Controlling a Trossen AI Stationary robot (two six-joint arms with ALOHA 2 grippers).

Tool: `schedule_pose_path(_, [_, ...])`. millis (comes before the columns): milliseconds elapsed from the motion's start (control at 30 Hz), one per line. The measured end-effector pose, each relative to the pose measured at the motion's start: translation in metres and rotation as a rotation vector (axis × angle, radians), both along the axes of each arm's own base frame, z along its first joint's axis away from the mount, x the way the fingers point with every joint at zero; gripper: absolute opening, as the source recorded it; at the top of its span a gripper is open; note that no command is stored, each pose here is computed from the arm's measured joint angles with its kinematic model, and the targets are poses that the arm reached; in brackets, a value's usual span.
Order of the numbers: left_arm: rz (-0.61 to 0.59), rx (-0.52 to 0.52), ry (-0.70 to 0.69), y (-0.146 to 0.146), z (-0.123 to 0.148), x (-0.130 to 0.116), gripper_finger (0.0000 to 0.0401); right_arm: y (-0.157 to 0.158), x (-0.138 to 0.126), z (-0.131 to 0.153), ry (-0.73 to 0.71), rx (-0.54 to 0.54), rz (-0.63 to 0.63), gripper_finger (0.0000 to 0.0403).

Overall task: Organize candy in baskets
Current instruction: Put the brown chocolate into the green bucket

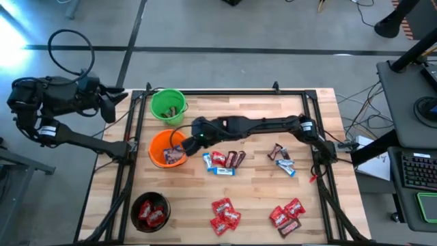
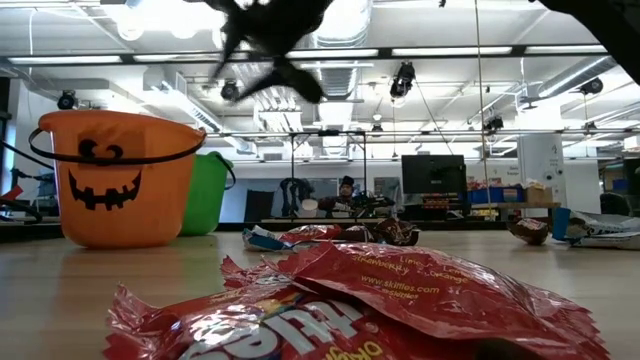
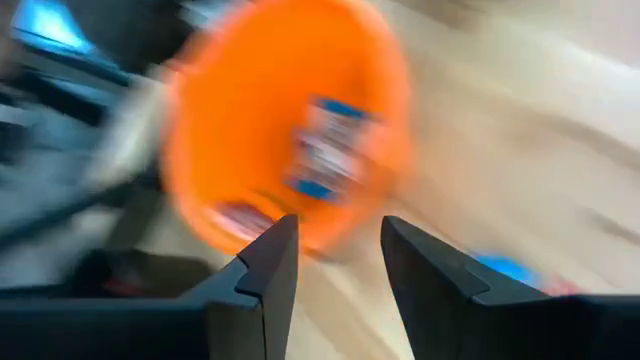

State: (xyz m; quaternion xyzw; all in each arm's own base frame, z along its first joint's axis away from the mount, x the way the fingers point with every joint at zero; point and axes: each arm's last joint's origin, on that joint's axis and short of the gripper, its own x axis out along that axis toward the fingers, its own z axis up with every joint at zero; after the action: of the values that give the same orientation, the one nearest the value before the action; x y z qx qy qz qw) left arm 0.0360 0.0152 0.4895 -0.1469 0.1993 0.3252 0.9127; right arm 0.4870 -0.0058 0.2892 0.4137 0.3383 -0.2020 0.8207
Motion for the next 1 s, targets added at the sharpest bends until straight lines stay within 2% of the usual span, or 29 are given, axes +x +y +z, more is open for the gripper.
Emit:
schedule_pose_path(200, [-0.038,-0.074,0.080,-0.002,-0.012,0.006,0.0102,0.015,-0.042,0.004,0.429,-0.038,-0.054,0.0135])
schedule_pose_path(400, [-0.066,-0.105,0.154,-0.003,-0.032,0.029,0.0102,0.029,-0.071,0.001,0.704,-0.070,-0.148,0.0134])
schedule_pose_path(567, [-0.116,-0.110,0.164,-0.005,-0.044,0.047,0.0102,0.040,-0.073,-0.007,0.733,-0.087,-0.164,0.0134])
schedule_pose_path(833, [-0.116,-0.089,0.158,-0.005,-0.048,0.054,0.0102,0.040,-0.082,-0.042,0.839,-0.074,-0.368,0.0134])
schedule_pose_path(1000, [-0.112,-0.085,0.149,-0.004,-0.048,0.052,0.0102,0.040,-0.098,-0.063,0.922,-0.065,-0.487,0.0134])
